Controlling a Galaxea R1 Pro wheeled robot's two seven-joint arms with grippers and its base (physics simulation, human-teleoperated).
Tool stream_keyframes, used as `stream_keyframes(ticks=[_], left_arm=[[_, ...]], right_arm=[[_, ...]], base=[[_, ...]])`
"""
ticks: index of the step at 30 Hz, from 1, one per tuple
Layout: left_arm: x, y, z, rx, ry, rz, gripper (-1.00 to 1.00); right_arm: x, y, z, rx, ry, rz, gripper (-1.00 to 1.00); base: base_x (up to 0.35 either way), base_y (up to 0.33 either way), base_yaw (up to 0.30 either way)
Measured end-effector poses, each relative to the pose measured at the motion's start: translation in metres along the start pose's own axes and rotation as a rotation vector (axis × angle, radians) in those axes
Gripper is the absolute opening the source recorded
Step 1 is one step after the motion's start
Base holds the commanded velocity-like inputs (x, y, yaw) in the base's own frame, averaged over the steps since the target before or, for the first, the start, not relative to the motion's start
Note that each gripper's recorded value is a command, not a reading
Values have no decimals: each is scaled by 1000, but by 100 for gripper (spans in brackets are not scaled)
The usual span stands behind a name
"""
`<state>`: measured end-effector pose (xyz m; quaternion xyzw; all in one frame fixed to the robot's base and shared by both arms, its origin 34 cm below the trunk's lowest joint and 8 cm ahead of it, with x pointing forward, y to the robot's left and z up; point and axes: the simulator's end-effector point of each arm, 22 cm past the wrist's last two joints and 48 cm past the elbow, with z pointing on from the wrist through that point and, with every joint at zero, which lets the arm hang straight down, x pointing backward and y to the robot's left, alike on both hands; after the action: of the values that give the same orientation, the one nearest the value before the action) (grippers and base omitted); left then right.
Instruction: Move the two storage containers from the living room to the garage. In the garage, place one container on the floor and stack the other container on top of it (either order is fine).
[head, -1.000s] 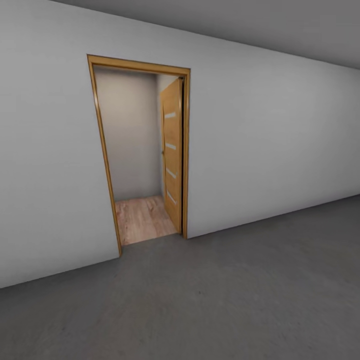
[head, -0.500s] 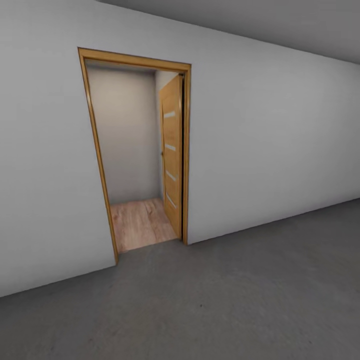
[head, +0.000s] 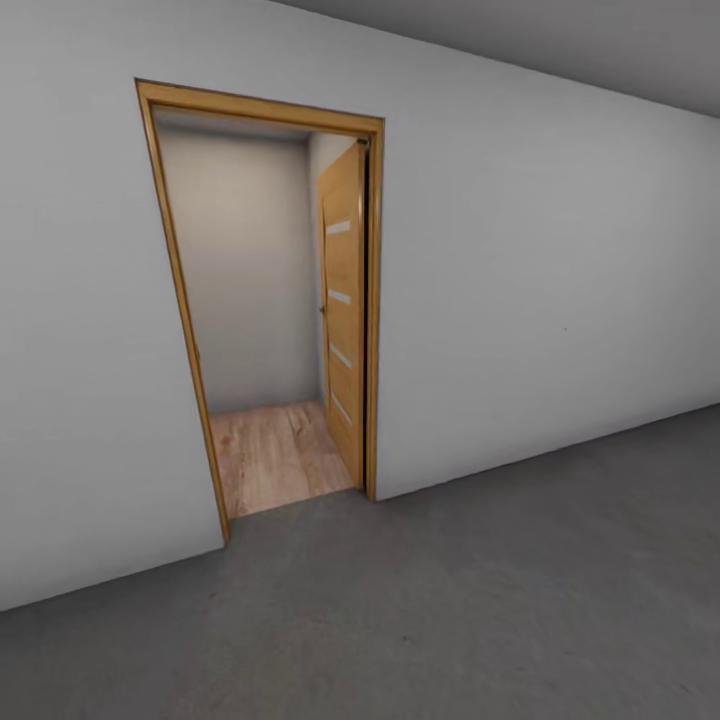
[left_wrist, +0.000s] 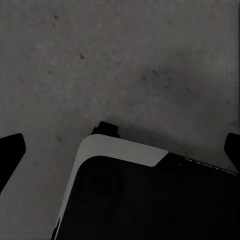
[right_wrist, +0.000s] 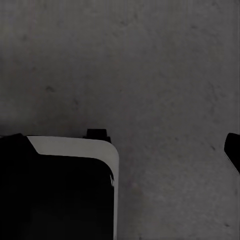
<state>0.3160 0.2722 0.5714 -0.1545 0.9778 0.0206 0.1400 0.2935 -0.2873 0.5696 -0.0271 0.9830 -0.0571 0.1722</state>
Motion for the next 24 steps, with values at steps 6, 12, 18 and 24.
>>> stream_keyframes(ticks=[6, 12, 18, 24], left_arm=[[0, 0, 0, 0, 0, 0, 100], [0, 0, 0, -1, 0, 0, 100], [0, 1, 0, -1, 0, -2, 100], [0, 1, 0, -2, 0, -4, 100]], right_arm=[[0, 0, 0, 0, 0, 0, 100], [0, 0, 0, 0, 0, 0, 100], [0, 0, 0, 0, 0, 0, 100], [0, 0, 0, 0, 0, 0, 100]], base=[[266, 0, 0], [264, 0, 0], [264, 0, 0], [259, 0, 0]])
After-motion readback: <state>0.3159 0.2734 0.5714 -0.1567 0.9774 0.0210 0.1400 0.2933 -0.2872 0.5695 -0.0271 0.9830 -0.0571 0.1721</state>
